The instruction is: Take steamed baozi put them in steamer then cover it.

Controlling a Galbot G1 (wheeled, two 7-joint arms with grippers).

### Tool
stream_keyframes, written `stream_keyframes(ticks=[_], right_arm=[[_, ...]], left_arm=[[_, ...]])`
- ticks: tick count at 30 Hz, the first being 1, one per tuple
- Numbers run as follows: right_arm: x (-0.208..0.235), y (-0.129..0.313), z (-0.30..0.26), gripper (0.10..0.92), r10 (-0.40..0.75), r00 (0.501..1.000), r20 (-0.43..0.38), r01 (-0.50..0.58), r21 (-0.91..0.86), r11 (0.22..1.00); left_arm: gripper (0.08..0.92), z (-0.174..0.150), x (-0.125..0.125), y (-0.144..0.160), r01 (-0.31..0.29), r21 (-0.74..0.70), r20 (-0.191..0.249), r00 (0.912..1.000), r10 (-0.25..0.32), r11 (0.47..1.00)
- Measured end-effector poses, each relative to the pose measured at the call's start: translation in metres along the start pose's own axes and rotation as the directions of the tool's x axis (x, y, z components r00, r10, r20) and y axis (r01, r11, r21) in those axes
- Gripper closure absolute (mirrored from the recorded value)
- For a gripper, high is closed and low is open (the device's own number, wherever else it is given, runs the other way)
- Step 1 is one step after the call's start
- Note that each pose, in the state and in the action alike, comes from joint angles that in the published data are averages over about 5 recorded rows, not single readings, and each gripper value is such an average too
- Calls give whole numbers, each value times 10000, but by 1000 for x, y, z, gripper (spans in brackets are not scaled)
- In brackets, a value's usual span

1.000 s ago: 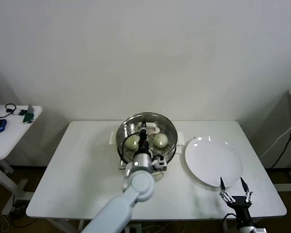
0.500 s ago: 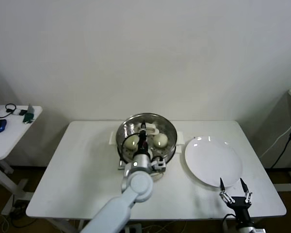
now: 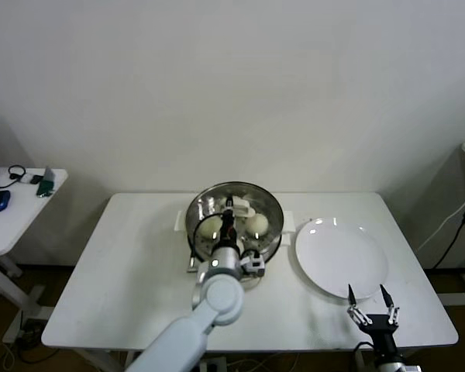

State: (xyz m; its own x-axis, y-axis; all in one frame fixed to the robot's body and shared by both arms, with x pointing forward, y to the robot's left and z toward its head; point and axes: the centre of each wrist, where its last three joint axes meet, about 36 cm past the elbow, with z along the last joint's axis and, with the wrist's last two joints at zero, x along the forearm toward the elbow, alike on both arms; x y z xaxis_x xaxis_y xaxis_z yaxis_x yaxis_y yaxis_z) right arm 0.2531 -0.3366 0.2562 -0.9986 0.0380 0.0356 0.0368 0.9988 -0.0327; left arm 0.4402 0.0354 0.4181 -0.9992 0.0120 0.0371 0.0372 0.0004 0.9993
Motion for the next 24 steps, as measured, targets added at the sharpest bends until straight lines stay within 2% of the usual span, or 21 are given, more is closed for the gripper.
stream_keyframes(ticks=[5,8,14,24], right_arm=[[0,1,-1,200,-27,10000,39,27,21,10000],[-1,2,-1,200,-39,10000,55,39,22,10000],[-2,4,-2,200,-42,10000,67,42,-39,10000],[-5,8,-4,200,35,10000,24,-35,-131,9999]], left_arm=[[859,1,-1,2,-46,82,26,10000,46,10000],[828,2,-1,5,-22,130,43,10000,22,9999],[664,6,1,10,-44,273,144,9999,40,9996],[378,18,20,23,-336,858,607,9977,284,9957]])
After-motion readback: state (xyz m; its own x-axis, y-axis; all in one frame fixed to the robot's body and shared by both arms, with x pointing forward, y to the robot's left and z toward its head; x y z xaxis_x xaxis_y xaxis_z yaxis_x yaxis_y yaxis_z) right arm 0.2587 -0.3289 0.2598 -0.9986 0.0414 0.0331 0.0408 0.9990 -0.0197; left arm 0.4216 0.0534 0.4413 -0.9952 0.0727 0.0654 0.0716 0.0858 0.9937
